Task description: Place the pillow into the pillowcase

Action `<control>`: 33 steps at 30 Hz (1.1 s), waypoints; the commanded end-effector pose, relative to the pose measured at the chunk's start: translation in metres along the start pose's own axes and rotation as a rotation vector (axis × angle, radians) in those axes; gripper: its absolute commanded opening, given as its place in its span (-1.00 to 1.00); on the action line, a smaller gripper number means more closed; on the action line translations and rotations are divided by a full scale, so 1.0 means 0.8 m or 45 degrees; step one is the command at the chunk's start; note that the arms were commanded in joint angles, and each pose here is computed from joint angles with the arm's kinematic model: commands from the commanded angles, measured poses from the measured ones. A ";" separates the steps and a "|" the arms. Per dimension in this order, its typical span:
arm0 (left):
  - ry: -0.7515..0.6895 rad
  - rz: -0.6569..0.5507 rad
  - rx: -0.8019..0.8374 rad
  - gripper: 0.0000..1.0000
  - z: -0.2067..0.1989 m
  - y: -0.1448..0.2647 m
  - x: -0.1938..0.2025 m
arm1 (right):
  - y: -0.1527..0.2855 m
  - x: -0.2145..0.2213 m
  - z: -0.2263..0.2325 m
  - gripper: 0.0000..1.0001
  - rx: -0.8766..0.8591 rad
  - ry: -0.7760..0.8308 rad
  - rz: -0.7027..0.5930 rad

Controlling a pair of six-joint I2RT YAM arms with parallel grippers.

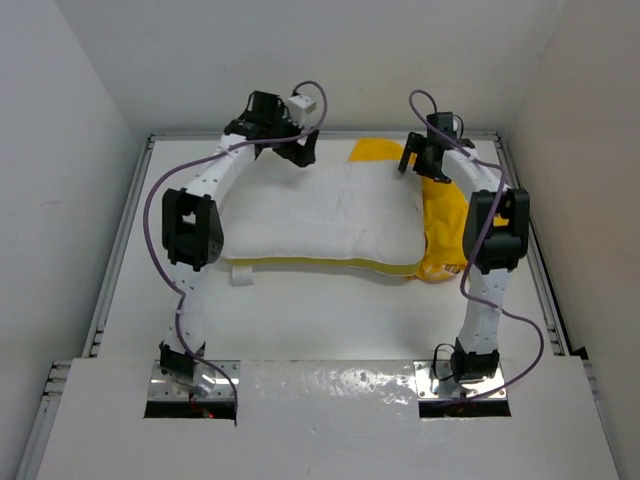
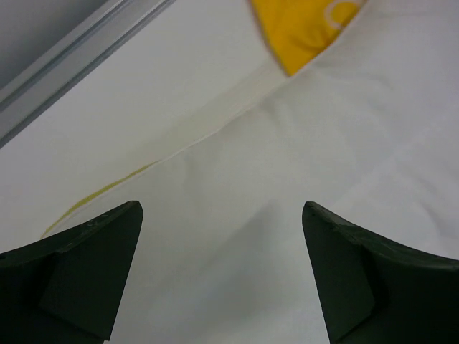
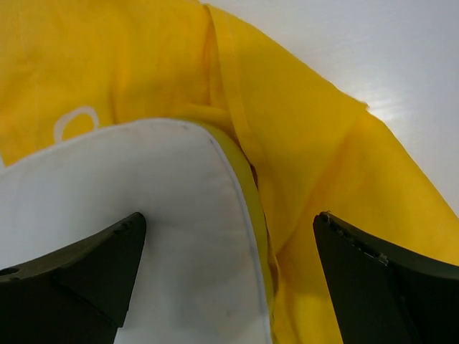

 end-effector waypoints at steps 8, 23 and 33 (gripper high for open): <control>0.027 0.051 -0.164 0.84 0.072 0.054 0.035 | -0.068 0.062 0.051 0.44 -0.289 0.000 0.215; -0.499 0.101 0.317 0.79 -0.044 0.124 0.015 | 0.039 0.231 0.119 -0.90 -0.670 0.297 0.417; -0.495 0.205 0.907 1.00 -0.140 0.078 0.097 | 0.088 0.165 0.137 0.29 -0.625 0.290 0.250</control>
Point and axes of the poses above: each gripper's point midway between its finger pads, its own y axis back along the fingers, its own z axis along the line the jaws close on, x = y × z, the point moved 4 cm from there along y, back along the fingers, and after that the axes turned 10 degrees about -y, right-handed, at the moved point
